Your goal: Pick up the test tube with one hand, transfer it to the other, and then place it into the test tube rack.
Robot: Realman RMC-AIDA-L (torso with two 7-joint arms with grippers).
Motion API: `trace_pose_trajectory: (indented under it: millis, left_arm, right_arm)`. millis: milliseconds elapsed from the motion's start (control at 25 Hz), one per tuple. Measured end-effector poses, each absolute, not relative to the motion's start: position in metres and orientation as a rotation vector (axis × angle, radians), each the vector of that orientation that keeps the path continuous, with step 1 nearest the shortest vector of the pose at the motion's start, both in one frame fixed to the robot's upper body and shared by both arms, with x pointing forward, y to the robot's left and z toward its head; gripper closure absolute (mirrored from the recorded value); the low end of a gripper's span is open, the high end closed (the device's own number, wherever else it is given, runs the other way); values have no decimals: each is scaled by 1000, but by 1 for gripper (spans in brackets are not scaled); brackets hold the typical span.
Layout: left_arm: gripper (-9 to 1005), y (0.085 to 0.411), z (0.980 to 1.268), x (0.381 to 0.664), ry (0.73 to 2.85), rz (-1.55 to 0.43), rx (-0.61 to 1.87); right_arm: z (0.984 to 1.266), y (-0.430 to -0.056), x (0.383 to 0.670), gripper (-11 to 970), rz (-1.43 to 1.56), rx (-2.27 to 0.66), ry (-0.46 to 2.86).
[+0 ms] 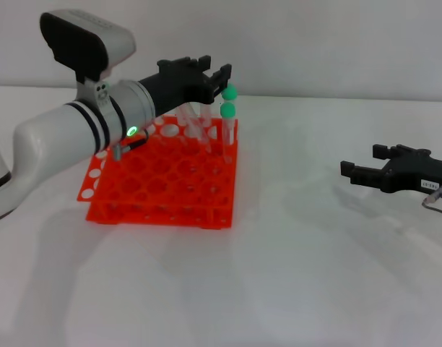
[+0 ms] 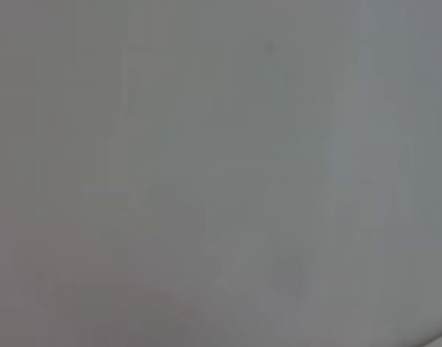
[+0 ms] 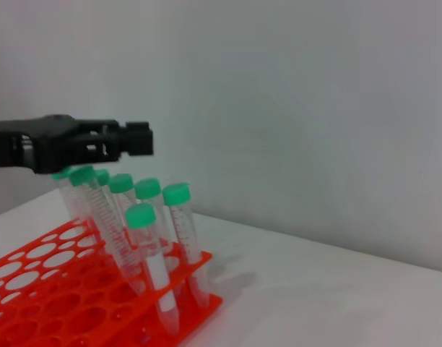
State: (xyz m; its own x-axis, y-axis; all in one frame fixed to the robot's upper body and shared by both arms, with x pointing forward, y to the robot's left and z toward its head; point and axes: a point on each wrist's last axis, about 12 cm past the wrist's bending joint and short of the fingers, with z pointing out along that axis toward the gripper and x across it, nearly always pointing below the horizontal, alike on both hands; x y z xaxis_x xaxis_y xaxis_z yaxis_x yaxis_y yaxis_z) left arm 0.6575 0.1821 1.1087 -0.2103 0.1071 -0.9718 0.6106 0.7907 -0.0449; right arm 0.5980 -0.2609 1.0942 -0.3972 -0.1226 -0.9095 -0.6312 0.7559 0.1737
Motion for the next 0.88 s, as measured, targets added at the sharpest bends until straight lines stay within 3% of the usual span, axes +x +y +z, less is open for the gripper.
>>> trace_pose_trajectory:
  millis: [400, 880]
  left_arm:
    - [547, 218, 1095, 630, 1723, -543, 416]
    - [540, 220, 1078, 621, 1774, -565, 378]
  right_arm:
    - [1097, -261, 601, 102, 612, -581, 1923]
    - [1099, -258, 604, 102, 608, -594, 1918]
